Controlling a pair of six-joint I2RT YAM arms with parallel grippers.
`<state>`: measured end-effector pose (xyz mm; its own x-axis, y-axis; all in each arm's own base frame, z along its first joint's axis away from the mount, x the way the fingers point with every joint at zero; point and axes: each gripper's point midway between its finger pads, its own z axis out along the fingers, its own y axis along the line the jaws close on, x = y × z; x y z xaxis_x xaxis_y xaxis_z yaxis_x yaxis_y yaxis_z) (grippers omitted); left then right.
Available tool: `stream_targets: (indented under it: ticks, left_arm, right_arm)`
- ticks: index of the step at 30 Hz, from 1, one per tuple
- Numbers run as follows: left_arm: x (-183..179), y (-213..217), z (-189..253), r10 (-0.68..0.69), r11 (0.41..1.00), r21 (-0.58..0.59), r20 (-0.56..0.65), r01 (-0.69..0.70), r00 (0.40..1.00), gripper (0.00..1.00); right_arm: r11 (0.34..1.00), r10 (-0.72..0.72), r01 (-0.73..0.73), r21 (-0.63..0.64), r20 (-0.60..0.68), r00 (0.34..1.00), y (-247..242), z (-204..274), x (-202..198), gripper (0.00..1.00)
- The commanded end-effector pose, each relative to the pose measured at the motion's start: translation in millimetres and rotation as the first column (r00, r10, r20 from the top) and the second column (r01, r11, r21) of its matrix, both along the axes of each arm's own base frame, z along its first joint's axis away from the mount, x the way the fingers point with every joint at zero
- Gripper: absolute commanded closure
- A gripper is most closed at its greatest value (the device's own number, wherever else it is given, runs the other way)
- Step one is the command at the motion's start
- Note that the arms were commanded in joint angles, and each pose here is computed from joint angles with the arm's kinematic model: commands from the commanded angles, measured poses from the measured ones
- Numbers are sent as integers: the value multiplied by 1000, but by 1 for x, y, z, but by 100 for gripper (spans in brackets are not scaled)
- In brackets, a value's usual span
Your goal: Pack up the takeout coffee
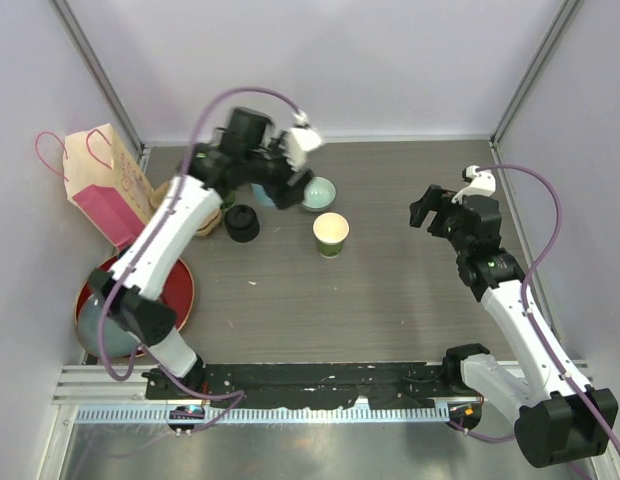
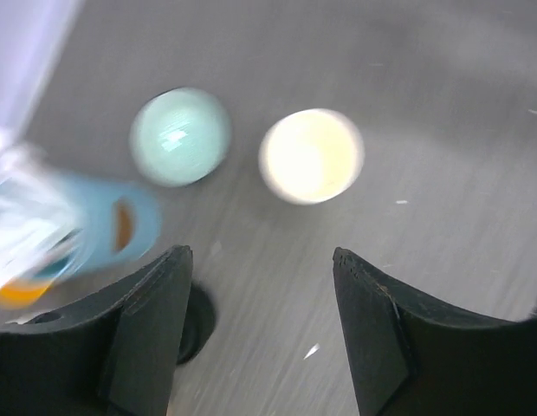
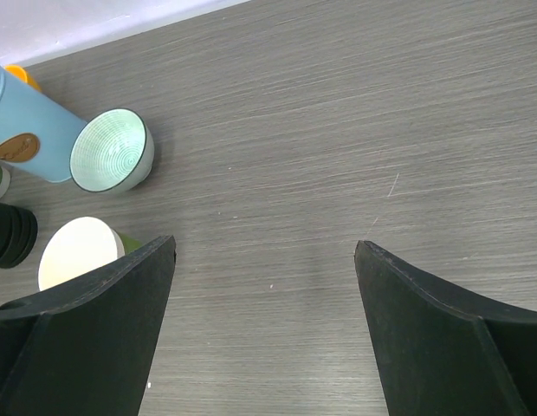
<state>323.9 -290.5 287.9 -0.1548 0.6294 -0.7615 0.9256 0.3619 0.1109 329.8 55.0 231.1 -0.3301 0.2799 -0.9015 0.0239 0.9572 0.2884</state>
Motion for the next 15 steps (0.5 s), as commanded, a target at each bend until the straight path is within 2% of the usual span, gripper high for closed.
stream_targets:
  ticks: [1,5,9,15]
  left_arm:
    - [28,95,40,223,974,-58,41,-221,974,29]
    - [65,157,36,369,929,-55,55,-366,928,31]
    - [101,206,13,455,890,-27,32,-454,890,46]
    - [144,235,-57,491,867,113,-31,-485,871,41]
  right_arm:
    - [998,58,-57,-9,35,998,9,14,2,11]
    - [996,87,-87,-12,29,996,14,11,5,11]
    - [991,132,-132,-13,14,991,21,7,6,11]
    - [989,141,-142,-31,-22,990,21,-5,7,10]
